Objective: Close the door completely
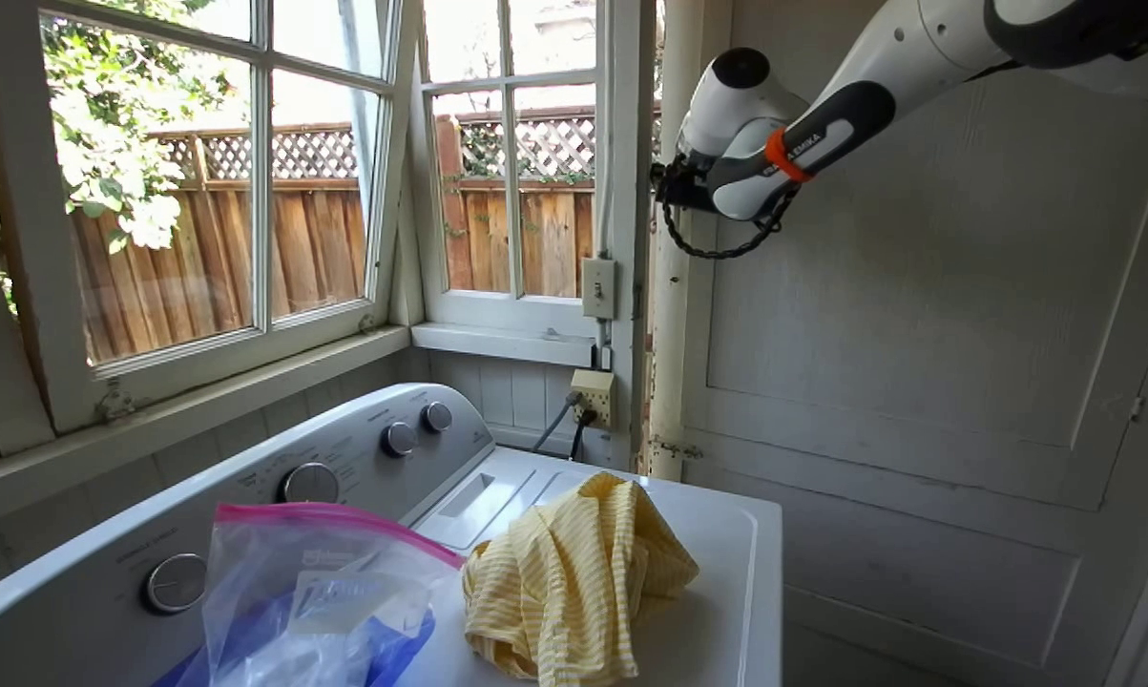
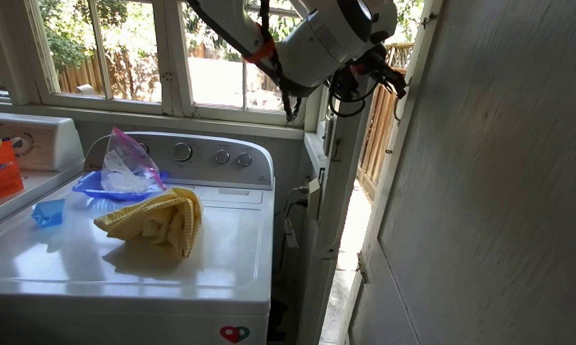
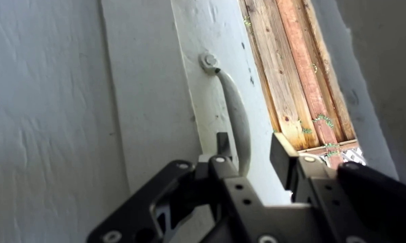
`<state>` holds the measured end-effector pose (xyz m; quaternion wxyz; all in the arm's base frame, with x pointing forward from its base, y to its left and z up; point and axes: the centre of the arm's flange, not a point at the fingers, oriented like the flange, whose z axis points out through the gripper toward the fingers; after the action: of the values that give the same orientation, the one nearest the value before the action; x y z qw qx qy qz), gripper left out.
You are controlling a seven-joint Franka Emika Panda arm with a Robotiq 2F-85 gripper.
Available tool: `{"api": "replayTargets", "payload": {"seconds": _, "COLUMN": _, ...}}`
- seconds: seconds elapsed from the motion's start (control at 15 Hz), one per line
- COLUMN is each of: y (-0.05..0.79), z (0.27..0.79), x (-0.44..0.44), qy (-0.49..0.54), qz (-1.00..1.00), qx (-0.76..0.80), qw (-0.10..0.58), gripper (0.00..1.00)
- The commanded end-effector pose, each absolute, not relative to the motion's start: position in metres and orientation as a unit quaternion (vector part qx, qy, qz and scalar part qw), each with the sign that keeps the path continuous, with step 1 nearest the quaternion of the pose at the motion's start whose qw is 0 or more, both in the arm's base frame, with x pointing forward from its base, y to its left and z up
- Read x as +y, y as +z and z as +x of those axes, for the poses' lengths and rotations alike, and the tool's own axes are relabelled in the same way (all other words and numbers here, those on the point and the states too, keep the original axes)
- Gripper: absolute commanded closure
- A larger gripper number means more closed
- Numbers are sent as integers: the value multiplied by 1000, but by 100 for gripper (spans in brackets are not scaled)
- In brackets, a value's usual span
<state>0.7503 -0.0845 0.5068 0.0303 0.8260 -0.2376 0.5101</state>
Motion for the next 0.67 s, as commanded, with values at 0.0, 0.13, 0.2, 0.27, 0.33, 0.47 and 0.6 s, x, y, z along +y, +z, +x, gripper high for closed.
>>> {"api": "replayTargets", "payload": {"seconds": 0.0, "y": 498, "z": 755, "x": -82, "qy": 522, "qz": 817, "qx": -242, "qw": 31, "gripper": 70}}
{"api": "replayTargets", "payload": {"seconds": 0.13, "y": 495, "z": 754, "x": -84, "qy": 522, "qz": 817, "qx": -243, "qw": 34, "gripper": 68}}
{"api": "replayTargets", "payload": {"seconds": 0.2, "y": 494, "z": 754, "x": -85, "qy": 522, "qz": 817, "qx": -243, "qw": 34, "gripper": 67}}
{"api": "replayTargets", "payload": {"seconds": 0.27, "y": 492, "z": 755, "x": -86, "qy": 525, "qz": 815, "qx": -243, "qw": 36, "gripper": 66}}
{"api": "replayTargets", "payload": {"seconds": 0.33, "y": 491, "z": 755, "x": -86, "qy": 526, "qz": 815, "qx": -243, "qw": 38, "gripper": 65}}
{"api": "replayTargets", "payload": {"seconds": 0.47, "y": 489, "z": 756, "x": -88, "qy": 527, "qz": 813, "qx": -243, "qw": 40, "gripper": 66}}
{"api": "replayTargets", "payload": {"seconds": 0.6, "y": 488, "z": 757, "x": -86, "qy": 529, "qz": 812, "qx": -242, "qw": 39, "gripper": 77}}
